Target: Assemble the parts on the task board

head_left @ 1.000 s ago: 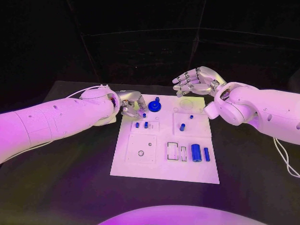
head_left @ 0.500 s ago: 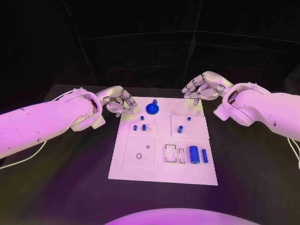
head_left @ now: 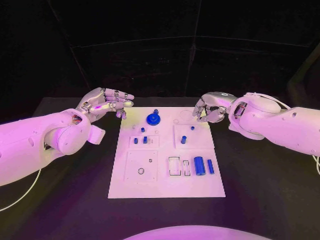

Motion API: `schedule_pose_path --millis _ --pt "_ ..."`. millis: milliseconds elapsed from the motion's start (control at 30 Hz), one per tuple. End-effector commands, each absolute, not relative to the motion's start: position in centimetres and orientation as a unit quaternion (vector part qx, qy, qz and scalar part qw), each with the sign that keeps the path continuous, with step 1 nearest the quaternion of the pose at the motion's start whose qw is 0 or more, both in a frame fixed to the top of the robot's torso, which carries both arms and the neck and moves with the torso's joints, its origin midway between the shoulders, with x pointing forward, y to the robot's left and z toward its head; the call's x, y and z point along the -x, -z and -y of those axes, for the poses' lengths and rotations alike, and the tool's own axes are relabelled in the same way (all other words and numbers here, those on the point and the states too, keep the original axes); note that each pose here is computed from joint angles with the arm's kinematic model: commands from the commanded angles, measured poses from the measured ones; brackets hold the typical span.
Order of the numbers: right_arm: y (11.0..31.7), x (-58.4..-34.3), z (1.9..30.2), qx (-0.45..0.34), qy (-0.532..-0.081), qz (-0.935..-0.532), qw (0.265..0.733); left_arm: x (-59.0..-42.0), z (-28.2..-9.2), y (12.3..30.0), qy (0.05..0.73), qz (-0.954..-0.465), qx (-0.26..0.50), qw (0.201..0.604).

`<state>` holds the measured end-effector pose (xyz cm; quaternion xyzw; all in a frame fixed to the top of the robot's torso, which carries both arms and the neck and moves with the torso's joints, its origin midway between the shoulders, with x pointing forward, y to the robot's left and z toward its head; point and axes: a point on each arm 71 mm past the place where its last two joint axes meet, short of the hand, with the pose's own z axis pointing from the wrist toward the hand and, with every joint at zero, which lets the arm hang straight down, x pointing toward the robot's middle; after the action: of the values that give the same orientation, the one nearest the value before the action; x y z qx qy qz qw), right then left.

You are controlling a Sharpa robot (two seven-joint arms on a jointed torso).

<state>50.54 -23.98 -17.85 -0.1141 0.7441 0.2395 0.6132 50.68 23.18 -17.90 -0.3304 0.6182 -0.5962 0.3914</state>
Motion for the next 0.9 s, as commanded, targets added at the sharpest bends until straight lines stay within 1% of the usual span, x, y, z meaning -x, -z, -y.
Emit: schedule_pose_path --millis 33,200,367,667,900 --pt "18.2 -50.1 23.6 0.200 -0.171 -0.729 0.632 -50.4 -23.3 17.5 0.632 -0.569 0.379 0.364" --pt "19.0 -49.2 22.7 0.251 -0.168 -0.710 0.637 -50.2 -23.3 17.5 0.635 -0.566 0.383 0.361" --pt "19.7 -48.5 22.1 0.280 -0.177 -0.700 0.633 -50.1 -23.3 17.5 0.636 -0.565 0.384 0.359" --pt "20.8 -48.2 21.5 0.282 -0.195 -0.708 0.617 -50.1 -23.3 17.6 0.635 -0.567 0.384 0.357" --pt "21.1 -48.3 21.1 0.274 -0.207 -0.717 0.607 -50.1 -23.2 17.6 0.634 -0.570 0.383 0.355"
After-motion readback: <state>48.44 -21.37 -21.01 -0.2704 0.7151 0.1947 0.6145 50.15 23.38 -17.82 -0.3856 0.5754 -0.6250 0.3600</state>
